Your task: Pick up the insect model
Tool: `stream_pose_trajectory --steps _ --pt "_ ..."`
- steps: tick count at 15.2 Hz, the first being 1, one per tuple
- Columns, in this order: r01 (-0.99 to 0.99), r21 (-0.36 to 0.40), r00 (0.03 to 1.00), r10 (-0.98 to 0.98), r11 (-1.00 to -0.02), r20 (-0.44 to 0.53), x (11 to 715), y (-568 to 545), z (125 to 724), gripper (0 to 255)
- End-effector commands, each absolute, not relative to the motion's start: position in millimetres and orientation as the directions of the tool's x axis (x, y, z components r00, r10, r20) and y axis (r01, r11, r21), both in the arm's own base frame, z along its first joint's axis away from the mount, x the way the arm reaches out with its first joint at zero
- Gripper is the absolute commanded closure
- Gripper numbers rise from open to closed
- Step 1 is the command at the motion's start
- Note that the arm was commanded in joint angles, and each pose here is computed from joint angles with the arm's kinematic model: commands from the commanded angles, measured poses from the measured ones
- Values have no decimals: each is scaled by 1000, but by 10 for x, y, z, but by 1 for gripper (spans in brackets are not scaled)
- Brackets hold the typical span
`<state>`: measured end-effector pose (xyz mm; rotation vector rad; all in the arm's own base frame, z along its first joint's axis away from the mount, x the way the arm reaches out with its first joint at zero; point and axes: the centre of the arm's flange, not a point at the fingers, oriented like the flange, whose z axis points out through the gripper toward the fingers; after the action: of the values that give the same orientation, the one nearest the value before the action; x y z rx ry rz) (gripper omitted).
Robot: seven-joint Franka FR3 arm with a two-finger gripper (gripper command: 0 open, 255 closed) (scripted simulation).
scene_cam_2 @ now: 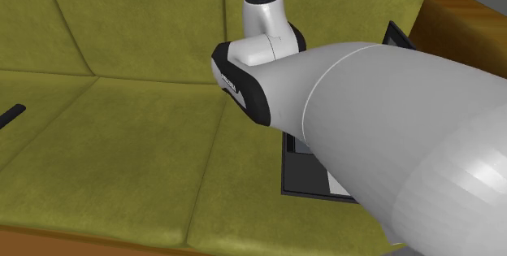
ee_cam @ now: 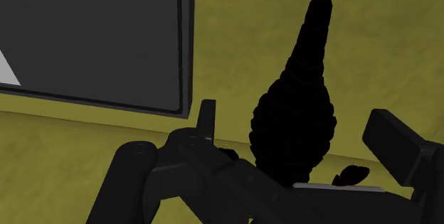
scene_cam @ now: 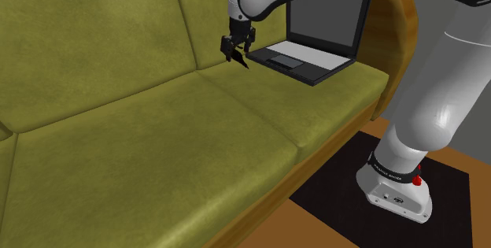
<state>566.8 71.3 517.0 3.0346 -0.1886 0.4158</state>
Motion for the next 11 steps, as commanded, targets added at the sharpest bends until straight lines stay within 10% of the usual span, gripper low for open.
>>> stream_pose_trajectory --steps 1,3,4,11 --pt "-131 55 956 -111 -990 273 5668 711 5035 0" --pt "-131 55 956 -111 -990 273 5667 711 5035 0" --pt "-131 55 956 -111 -990 273 5674 712 5029 255" --pt "-131 55 956 -112 -990 272 5676 712 5030 255"
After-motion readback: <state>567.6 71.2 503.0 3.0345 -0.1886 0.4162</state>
